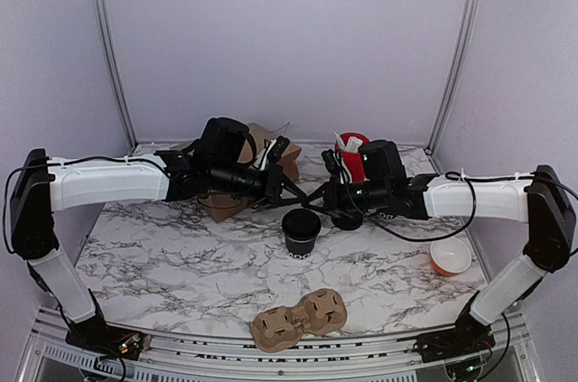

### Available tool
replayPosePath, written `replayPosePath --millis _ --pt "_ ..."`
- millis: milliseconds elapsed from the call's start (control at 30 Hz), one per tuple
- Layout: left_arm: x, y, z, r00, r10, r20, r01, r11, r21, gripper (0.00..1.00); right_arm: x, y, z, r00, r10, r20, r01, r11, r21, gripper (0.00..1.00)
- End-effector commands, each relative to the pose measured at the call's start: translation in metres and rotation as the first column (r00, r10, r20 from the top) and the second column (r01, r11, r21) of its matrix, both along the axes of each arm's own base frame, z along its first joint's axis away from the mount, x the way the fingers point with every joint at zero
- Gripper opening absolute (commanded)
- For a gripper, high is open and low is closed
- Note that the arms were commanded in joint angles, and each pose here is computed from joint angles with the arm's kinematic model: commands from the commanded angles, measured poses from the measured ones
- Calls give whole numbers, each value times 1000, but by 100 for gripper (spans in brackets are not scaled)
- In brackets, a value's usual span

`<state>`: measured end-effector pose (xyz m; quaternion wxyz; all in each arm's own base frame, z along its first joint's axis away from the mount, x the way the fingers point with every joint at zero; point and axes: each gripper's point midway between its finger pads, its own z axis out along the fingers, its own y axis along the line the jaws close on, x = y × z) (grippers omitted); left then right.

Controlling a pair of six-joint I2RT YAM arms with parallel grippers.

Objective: Pack the takeout coffee

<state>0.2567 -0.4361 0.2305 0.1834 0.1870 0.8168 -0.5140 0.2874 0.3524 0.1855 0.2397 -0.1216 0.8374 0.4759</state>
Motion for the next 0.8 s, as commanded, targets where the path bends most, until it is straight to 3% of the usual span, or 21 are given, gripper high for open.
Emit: replayPosePath --millis 0,167,267,367,600,767 --pt "-15 -11 24 997 -78 -20 74 985 -153 0 -4 3 -10 999 18 -52 -15 998 65 0" --pt "-17 -12 31 996 -85 -16 80 980 -179 0 0 -5 -17 997 -4 -75 11 996 86 0" --pt "-13 -11 9 996 -73 -49 64 985 -157 0 0 -6 -23 996 -7 -88 14 997 82 0" --pt "-3 -8 -30 990 -52 -130 35 991 -132 0 0 -7 -32 994 -11 -109 19 997 72 0" --pt "6 14 -149 956 41 -290 -24 998 63 0 -4 -11 -50 989 -18 -146 24 999 42 0" --pt "8 12 -129 965 30 -261 -22 999 32 0 -5 -13 -53 989 -20 -148 25 999 29 0"
